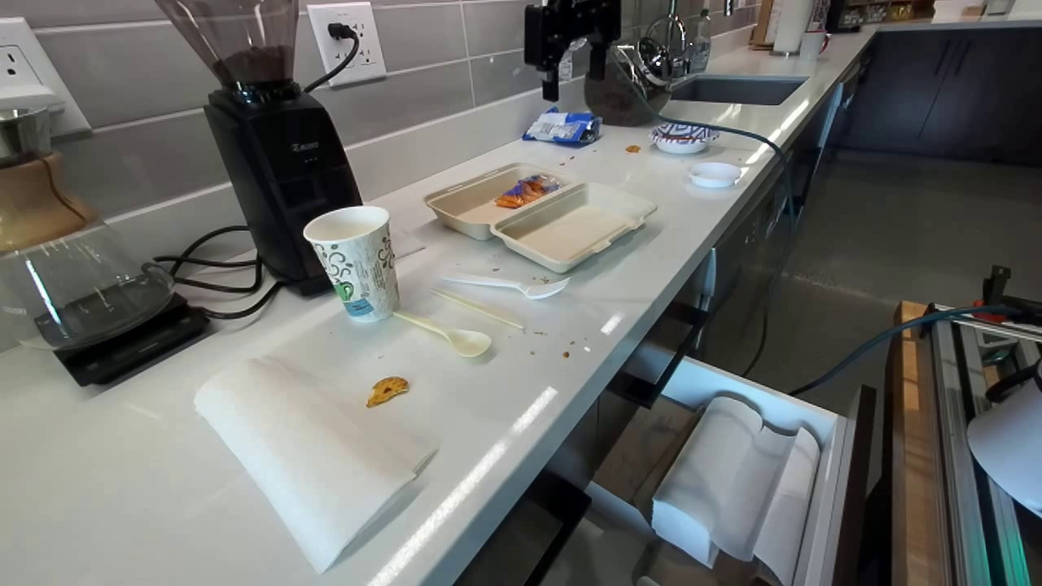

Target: Place the orange object into the packet

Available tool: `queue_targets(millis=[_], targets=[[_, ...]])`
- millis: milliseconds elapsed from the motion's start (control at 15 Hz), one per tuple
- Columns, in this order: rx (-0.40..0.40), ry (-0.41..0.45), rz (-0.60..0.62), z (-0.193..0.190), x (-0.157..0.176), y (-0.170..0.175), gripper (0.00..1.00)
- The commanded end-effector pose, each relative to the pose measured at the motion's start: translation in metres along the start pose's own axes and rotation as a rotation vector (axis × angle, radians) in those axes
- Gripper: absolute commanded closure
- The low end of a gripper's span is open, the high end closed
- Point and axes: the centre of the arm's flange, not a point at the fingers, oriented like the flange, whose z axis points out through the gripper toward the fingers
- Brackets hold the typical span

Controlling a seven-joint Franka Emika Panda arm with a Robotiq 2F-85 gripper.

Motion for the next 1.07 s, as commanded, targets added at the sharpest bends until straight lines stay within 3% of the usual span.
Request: queue_targets(millis=[0,667,1000], targets=[[-0.009,0.035,0.048,-0.013,-0.039,0.004,0.00],[0.008,0.090,0.064,-0.041,-0.063,0.009,0.00],[0.010,0.060,0.072,-0.041,-0.054,0.014,0.00]])
